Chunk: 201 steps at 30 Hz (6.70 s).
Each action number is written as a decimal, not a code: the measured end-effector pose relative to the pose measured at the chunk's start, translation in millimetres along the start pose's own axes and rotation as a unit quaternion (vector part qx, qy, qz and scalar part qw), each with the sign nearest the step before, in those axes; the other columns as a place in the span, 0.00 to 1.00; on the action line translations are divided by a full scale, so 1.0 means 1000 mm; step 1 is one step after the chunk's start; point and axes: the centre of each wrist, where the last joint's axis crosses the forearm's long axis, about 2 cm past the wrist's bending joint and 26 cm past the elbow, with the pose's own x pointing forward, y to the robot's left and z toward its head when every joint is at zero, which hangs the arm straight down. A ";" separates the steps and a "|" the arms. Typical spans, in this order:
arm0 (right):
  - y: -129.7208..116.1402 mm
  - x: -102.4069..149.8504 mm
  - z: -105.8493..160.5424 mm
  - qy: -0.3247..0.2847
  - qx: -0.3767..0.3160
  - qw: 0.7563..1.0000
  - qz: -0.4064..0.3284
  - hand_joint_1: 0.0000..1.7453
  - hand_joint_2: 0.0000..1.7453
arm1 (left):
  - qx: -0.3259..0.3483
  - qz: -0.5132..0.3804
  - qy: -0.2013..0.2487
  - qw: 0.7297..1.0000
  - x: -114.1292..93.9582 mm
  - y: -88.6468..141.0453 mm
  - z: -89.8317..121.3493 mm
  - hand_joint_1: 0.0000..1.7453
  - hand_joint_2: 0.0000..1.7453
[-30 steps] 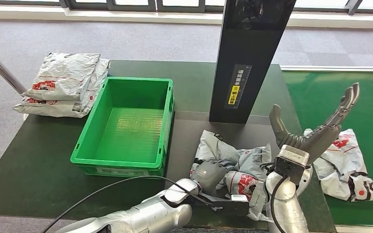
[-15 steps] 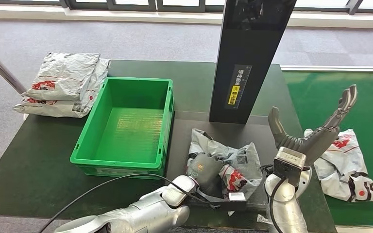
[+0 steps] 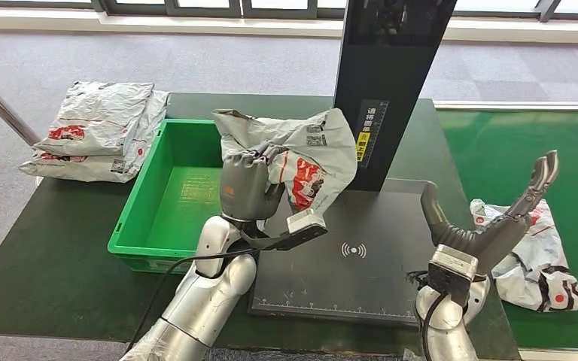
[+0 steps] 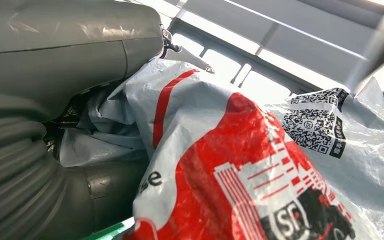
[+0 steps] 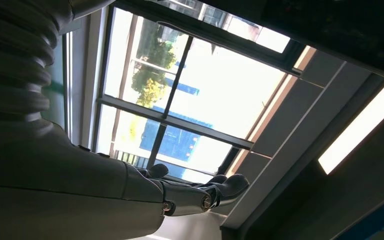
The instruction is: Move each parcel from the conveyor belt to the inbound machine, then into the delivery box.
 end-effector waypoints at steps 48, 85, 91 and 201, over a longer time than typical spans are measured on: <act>-0.136 -0.146 0.002 0.271 0.087 0.714 0.640 0.00 1.00 | 0.130 -0.051 0.257 0.956 -0.133 0.066 0.105 0.00 0.00; -0.137 -0.196 0.054 0.529 0.308 0.522 0.594 1.00 1.00 | 0.394 0.079 0.145 0.904 -0.093 0.143 0.067 0.00 1.00; -0.140 -0.197 0.057 0.558 0.326 0.506 0.571 1.00 1.00 | 0.392 0.084 0.143 0.905 -0.091 0.141 0.065 0.00 1.00; 0.034 -0.036 0.059 -0.005 0.519 0.844 -0.138 0.00 0.00 | 0.098 0.543 0.010 0.834 -0.042 0.083 0.077 0.00 1.00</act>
